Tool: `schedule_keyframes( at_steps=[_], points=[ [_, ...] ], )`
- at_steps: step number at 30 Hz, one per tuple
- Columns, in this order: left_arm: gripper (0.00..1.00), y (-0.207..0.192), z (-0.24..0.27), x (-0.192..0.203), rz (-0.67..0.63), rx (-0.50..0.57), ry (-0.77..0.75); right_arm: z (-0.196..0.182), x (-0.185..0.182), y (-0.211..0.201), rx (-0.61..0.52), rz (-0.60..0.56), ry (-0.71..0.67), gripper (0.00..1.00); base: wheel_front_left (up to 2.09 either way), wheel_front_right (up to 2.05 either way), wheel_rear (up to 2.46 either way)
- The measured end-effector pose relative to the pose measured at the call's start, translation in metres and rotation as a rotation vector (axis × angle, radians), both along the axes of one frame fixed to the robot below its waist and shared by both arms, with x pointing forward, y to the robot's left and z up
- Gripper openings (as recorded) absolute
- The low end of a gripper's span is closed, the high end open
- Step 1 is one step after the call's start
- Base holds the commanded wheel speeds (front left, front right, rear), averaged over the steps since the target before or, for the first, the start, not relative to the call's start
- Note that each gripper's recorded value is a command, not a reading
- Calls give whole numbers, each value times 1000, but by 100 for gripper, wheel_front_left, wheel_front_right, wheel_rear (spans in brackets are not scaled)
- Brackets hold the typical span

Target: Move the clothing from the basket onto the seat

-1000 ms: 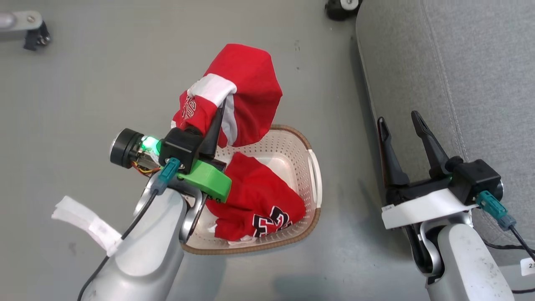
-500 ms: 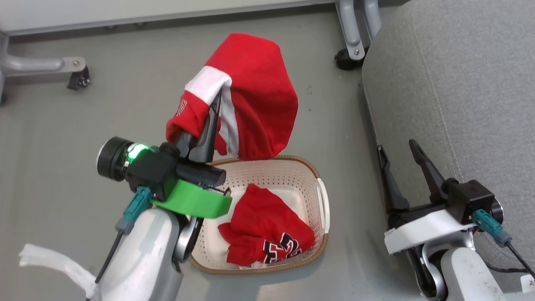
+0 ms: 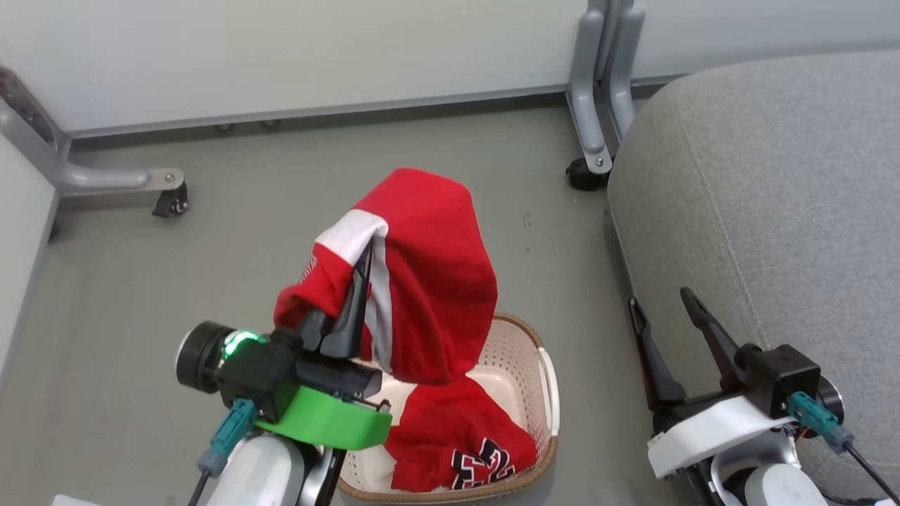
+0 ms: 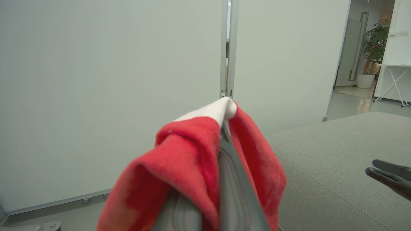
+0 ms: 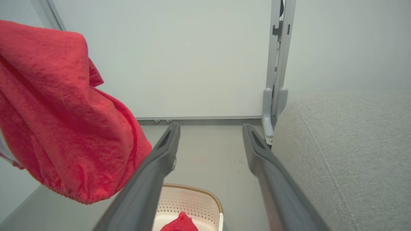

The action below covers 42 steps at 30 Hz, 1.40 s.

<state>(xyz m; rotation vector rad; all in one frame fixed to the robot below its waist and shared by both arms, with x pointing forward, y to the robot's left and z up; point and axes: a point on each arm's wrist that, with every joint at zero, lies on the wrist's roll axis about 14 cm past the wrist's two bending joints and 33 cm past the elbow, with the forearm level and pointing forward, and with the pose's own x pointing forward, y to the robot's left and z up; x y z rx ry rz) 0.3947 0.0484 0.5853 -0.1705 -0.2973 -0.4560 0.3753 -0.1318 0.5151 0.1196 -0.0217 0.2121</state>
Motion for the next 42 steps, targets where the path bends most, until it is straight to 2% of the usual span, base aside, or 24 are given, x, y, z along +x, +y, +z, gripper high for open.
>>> schedule_keyframes(
  at_steps=[10, 31, 34, 42],
  points=[
    [0, 1, 1, -21, -2, 1, 0, 5, -17, 3, 5, 8, 3, 100, 0, 0, 0],
    [0, -1, 2, -22, -11, -2, -4, 4, -21, 8, 19, 18, 15, 100, 0, 0, 0],
    [0, -1, 1, -22, -10, -2, -1, 1, -21, 15, 22, 42, 25, 100, 0, 0, 0],
    [0, -1, -3, -21, -12, -5, 13, 3, -15, 57, 22, 213, 25, 100, 0, 0, 0]
  ],
)
